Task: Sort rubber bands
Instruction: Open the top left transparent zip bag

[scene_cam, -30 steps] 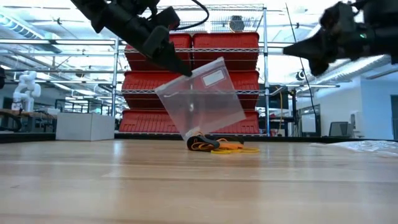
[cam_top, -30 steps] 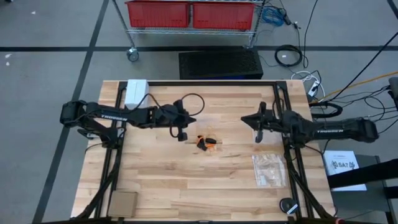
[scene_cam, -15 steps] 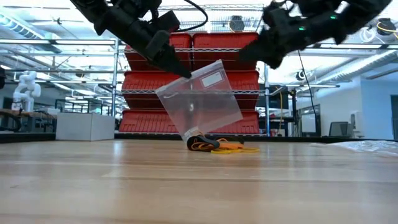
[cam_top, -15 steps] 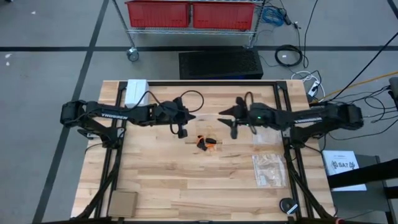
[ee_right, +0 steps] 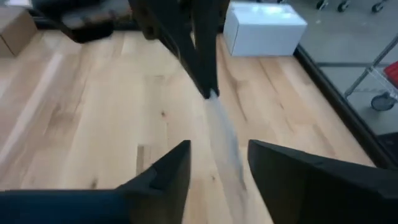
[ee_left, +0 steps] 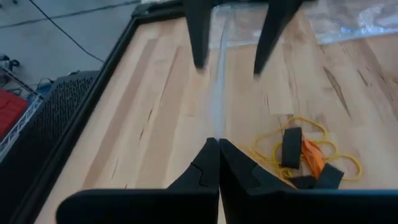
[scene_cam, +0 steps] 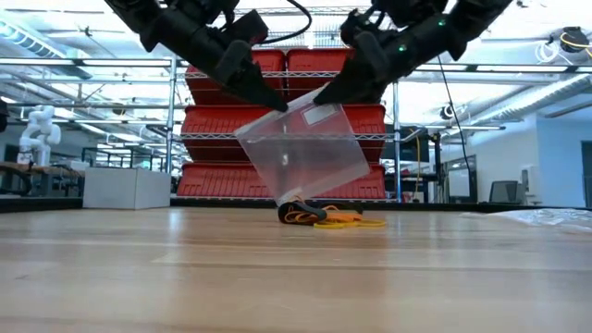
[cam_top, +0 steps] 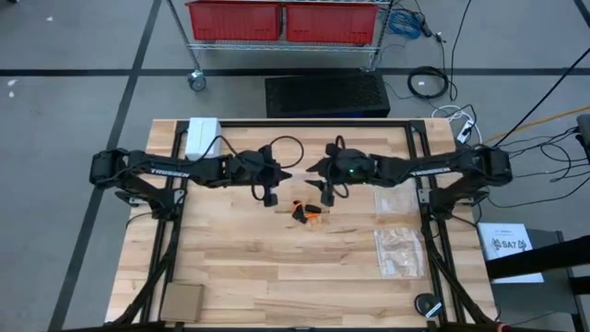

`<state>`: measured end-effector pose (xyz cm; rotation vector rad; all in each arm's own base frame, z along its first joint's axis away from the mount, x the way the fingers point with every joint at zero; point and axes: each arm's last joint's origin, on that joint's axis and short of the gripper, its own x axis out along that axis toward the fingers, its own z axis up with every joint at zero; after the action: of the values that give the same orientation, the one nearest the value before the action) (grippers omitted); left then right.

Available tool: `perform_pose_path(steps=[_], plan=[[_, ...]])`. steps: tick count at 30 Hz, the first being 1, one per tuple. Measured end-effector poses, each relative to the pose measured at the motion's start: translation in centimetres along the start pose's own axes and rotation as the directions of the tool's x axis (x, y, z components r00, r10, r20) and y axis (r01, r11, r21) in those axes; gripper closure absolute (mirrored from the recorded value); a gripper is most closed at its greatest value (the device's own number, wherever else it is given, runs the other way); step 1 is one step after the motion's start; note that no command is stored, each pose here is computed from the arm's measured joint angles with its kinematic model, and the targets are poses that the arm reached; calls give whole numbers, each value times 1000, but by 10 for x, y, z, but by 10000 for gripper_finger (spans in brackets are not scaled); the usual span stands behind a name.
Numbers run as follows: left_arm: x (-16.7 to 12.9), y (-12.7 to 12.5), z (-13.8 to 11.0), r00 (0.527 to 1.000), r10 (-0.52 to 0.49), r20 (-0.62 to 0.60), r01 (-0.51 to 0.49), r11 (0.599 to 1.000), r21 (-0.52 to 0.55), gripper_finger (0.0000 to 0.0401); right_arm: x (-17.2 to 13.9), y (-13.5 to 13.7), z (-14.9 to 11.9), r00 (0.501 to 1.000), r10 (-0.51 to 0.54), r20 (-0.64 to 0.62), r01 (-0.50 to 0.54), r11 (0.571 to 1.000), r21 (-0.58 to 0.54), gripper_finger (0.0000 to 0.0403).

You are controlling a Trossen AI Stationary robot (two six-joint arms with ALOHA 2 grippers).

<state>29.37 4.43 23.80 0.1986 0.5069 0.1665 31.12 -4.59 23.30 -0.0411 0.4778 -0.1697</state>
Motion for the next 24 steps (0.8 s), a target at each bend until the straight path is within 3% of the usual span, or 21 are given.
perform_pose_path(steps=[6, 8, 12, 20, 24], plan=[[0, 0, 0, 1000, 0, 2, 0, 1000, 5, 401, 5, 0, 4, 1000, -7, 2, 7, 1000, -25, 373], [0, 0, 0, 1000, 0, 2, 0, 1000, 4, 401, 5, 0, 5, 1000, -9, 17, 9, 1000, -29, 394], [0, 0, 2, 1000, 5, 19, -5, 1000, 0, 391, 5, 0, 6, 1000, -10, 27, 11, 1000, -29, 399], [0, 13, 0, 999, 45, 24, -46, 997, 54, 331, -3, 1, 10, 1000, -6, 28, 7, 999, -32, 402], [-1, 20, 5, 996, 30, 86, -34, 998, 51, 311, -11, 7, 15, 999, -1, 46, 3, 999, -40, 402]])
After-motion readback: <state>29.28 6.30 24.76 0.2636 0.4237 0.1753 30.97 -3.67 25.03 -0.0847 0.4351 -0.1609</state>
